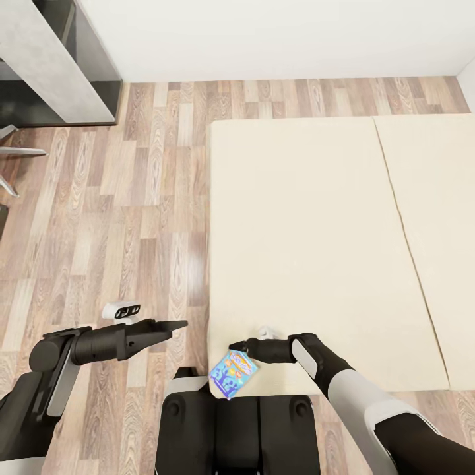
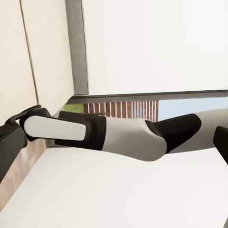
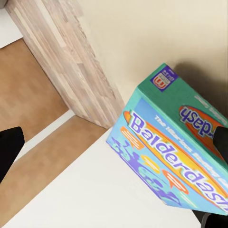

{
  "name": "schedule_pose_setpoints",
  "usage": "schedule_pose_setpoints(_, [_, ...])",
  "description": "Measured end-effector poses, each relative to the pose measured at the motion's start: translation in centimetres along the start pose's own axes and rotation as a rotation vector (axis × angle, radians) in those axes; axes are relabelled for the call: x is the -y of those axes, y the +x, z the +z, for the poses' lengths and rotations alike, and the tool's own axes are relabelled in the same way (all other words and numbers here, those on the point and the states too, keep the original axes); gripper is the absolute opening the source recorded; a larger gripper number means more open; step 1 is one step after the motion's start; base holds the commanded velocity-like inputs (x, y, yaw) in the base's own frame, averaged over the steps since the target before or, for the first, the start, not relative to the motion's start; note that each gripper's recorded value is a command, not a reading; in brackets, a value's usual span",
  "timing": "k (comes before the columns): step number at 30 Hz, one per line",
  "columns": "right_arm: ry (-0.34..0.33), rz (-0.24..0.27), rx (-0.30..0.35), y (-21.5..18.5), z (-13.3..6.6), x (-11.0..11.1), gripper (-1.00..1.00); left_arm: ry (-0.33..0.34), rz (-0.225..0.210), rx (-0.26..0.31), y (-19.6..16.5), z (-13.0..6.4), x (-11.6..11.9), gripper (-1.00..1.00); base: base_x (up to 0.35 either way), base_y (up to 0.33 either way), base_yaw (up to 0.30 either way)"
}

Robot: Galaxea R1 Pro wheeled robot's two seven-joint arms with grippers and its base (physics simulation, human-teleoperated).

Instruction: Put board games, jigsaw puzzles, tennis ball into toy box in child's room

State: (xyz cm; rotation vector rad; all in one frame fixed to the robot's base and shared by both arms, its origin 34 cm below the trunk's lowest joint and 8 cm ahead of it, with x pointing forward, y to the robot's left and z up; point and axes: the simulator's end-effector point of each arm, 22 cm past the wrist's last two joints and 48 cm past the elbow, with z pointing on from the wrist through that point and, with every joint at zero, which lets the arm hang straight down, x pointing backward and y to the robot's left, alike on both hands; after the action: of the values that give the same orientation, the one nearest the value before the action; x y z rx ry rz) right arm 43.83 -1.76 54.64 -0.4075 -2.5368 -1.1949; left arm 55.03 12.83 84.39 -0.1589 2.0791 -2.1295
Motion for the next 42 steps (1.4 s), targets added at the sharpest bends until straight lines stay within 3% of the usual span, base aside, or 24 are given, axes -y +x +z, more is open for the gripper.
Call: schedule_pose_setpoints(42, [0.005,0.001,0.018,-0.53,-0.44,0.49,1.0,0.0,0.001,0.0,-0.03,0.0,0.0,1.0,0.0,0.031,0.0])
